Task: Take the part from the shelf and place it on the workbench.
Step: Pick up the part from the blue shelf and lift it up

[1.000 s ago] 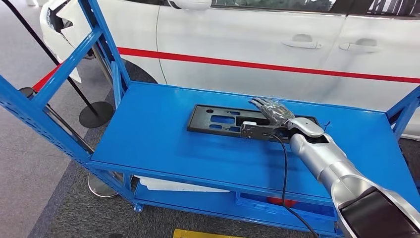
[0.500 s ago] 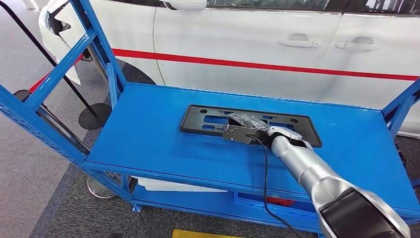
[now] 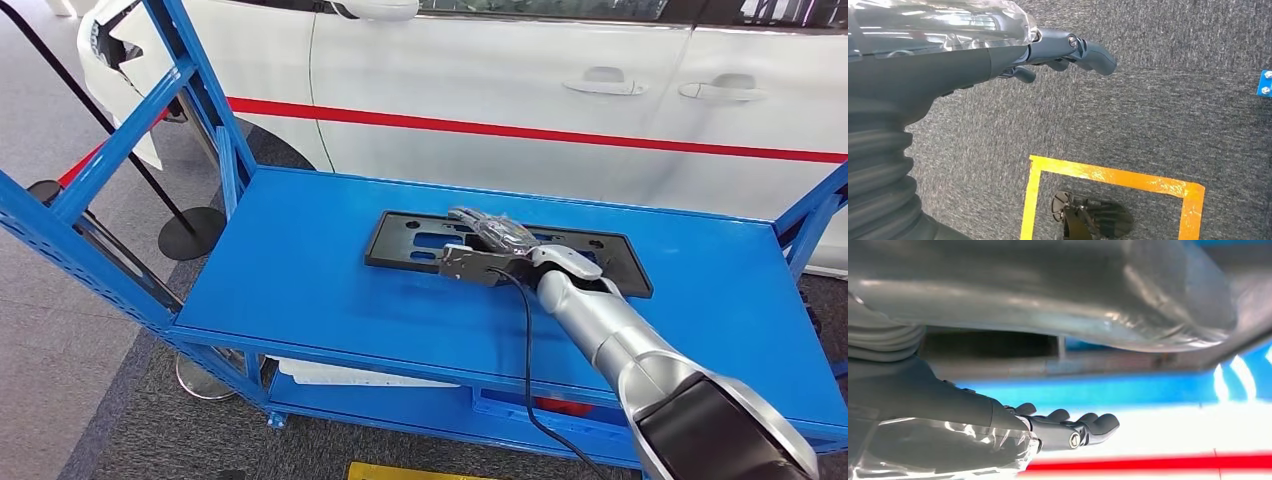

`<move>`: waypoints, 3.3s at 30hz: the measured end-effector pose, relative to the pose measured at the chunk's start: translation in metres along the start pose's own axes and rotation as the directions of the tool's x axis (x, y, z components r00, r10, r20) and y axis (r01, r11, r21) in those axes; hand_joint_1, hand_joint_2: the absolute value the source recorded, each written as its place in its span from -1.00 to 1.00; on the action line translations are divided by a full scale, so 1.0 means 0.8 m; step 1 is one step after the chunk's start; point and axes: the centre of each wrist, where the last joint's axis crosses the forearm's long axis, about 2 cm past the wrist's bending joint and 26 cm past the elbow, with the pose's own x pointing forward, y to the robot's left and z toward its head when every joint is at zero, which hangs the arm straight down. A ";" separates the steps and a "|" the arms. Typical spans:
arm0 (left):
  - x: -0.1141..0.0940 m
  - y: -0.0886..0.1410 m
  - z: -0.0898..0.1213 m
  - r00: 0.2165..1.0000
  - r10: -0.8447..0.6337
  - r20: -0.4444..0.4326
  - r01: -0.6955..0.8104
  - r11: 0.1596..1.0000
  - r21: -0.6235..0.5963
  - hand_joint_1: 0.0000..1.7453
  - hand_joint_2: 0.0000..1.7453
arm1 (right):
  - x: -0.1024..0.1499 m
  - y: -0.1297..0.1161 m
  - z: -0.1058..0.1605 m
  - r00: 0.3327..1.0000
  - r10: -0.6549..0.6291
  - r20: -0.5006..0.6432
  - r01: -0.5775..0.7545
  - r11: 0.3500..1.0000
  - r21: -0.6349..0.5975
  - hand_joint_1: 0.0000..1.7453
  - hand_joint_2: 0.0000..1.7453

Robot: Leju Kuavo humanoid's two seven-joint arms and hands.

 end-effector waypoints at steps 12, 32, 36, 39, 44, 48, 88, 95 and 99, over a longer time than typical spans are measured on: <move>-0.004 0.001 0.001 1.000 -0.001 -0.007 0.001 1.000 0.019 -1.00 1.00 | 0.021 0.034 0.004 0.934 0.354 0.044 -0.341 0.923 -0.181 -1.00 -1.00; -0.005 0.002 0.001 1.000 0.005 -0.003 -0.004 1.000 0.019 -1.00 1.00 | 0.035 0.039 -0.002 0.932 0.353 0.078 -0.336 0.926 -0.174 -1.00 -1.00; -0.005 0.001 0.001 1.000 0.004 -0.001 -0.004 1.000 0.019 -1.00 1.00 | 0.038 0.052 0.002 0.921 0.374 0.111 -0.348 0.916 -0.198 -1.00 -1.00; -0.005 0.001 0.001 1.000 0.004 -0.002 -0.004 1.000 0.019 -1.00 1.00 | 0.040 0.073 0.010 0.938 0.313 0.149 -0.286 0.941 -0.178 -1.00 -1.00; -0.005 0.001 0.002 1.000 0.006 -0.004 -0.006 1.000 0.021 -1.00 1.00 | 0.044 0.105 0.021 0.973 0.105 0.206 -0.084 0.990 -0.111 -1.00 -1.00; -0.006 0.000 0.002 1.000 0.005 -0.005 -0.005 1.000 0.021 -1.00 1.00 | 0.046 0.118 0.025 0.977 -0.024 0.213 0.042 0.996 -0.082 -1.00 -1.00; 0.007 -0.003 -0.002 0.976 0.112 0.187 -0.098 0.992 -0.082 -1.00 1.00 | 0.020 -0.101 -0.006 0.959 0.253 0.126 -0.202 0.925 -0.322 -1.00 -0.50; 0.007 -0.004 -0.002 0.980 0.077 0.185 -0.062 0.995 -0.084 -1.00 1.00 | 0.018 -0.100 -0.005 0.954 0.268 0.133 -0.206 0.911 -0.357 -1.00 1.00; 0.006 -0.003 -0.001 0.981 0.077 0.179 -0.063 0.995 -0.078 -1.00 0.50 | 0.018 -0.095 -0.005 0.954 0.267 0.138 -0.204 0.912 -0.356 -1.00 1.00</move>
